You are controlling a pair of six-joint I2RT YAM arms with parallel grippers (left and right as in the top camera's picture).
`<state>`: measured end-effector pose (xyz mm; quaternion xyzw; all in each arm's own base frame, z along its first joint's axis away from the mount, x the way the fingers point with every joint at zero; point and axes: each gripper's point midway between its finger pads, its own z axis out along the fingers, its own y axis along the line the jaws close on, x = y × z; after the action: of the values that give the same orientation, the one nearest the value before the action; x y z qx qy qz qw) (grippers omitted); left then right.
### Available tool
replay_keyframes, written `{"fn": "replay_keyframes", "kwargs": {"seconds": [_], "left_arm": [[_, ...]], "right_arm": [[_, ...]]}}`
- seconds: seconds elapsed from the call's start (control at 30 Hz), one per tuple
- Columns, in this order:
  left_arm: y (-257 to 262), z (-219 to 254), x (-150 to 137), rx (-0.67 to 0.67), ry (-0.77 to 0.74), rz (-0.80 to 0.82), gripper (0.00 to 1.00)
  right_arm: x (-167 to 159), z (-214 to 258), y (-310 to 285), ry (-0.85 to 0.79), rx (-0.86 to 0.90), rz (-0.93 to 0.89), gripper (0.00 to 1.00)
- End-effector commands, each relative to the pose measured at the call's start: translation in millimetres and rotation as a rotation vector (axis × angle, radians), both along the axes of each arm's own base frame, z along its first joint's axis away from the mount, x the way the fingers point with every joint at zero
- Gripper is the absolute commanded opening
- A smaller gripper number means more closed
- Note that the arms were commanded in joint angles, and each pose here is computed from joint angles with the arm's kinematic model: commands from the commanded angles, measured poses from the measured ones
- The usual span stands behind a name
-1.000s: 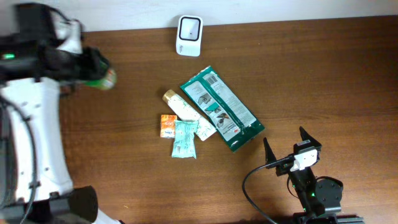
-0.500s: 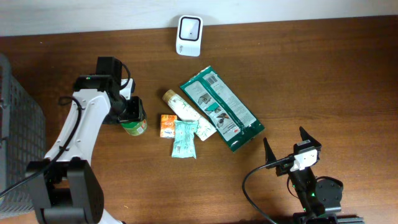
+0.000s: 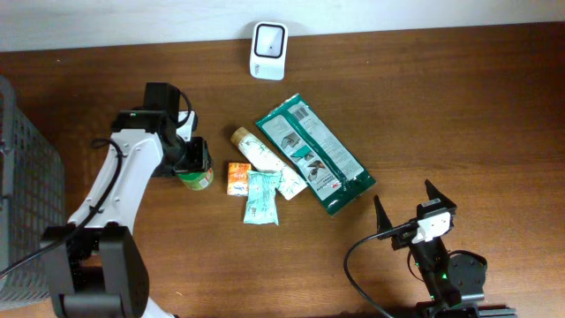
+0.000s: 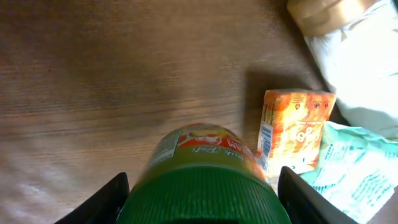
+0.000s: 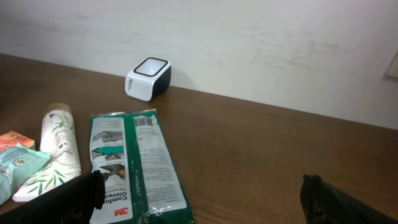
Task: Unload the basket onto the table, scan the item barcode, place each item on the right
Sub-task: 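Carry the green bottle out and lower it beside the orange pack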
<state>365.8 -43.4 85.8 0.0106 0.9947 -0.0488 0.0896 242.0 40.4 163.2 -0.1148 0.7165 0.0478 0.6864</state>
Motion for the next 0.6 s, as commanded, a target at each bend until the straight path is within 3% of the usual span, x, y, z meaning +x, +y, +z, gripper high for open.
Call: {"fn": "replay_keyframes", "kwargs": {"seconds": [0.0, 0.47, 0.57], "left_arm": [[-2.4, -11.5, -5.4, 0.004, 0.006, -0.01, 0.47], [-3.1, -45.3, -11.5, 0.002, -0.013, -0.013, 0.54], [-3.1, -46.9, -11.4, 0.002, -0.016, -0.013, 0.66]], "right_arm": [[-0.8, -2.4, 3.2, 0.006, 0.007, 0.016, 0.98], [-0.8, -2.4, 3.2, 0.006, 0.007, 0.016, 0.98], [-0.8, -2.4, 3.2, 0.006, 0.007, 0.016, 0.98]]}}
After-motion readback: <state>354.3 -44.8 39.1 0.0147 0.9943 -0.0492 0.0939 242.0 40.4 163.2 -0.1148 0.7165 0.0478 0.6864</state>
